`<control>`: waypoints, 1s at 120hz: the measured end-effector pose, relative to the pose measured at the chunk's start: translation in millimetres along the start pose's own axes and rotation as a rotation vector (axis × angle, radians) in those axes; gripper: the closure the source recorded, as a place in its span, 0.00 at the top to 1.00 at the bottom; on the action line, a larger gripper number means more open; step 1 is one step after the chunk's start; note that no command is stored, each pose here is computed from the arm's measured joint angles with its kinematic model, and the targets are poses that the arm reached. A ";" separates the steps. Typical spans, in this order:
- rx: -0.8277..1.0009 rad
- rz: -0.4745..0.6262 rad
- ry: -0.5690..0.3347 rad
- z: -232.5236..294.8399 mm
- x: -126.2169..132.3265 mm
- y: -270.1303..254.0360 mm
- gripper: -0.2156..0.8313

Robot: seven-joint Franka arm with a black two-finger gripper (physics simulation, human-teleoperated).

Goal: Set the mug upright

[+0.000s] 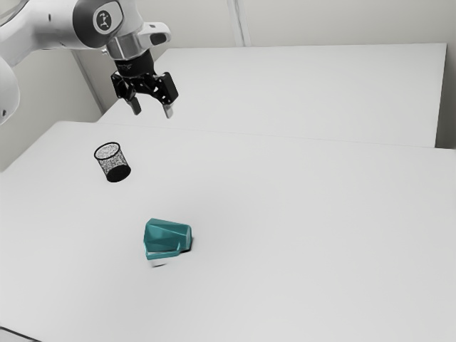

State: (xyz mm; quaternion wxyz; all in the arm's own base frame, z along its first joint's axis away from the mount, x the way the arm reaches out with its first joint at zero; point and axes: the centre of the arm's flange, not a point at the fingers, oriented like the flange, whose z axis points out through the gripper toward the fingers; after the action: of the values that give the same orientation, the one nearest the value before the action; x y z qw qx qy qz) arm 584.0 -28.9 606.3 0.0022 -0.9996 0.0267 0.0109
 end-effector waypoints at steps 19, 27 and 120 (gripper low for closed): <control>0.001 -0.004 0.003 -0.7 0.0 0.4 0.79; 0.002 -0.005 0.004 -1.2 -0.1 0.5 0.79; -0.365 -0.211 -0.139 81.8 -110.2 -80.2 0.79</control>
State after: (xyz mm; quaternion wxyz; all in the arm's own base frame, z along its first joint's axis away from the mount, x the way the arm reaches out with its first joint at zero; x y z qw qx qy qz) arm 476.4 57.5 527.2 -0.1759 -0.9775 -0.0806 0.0840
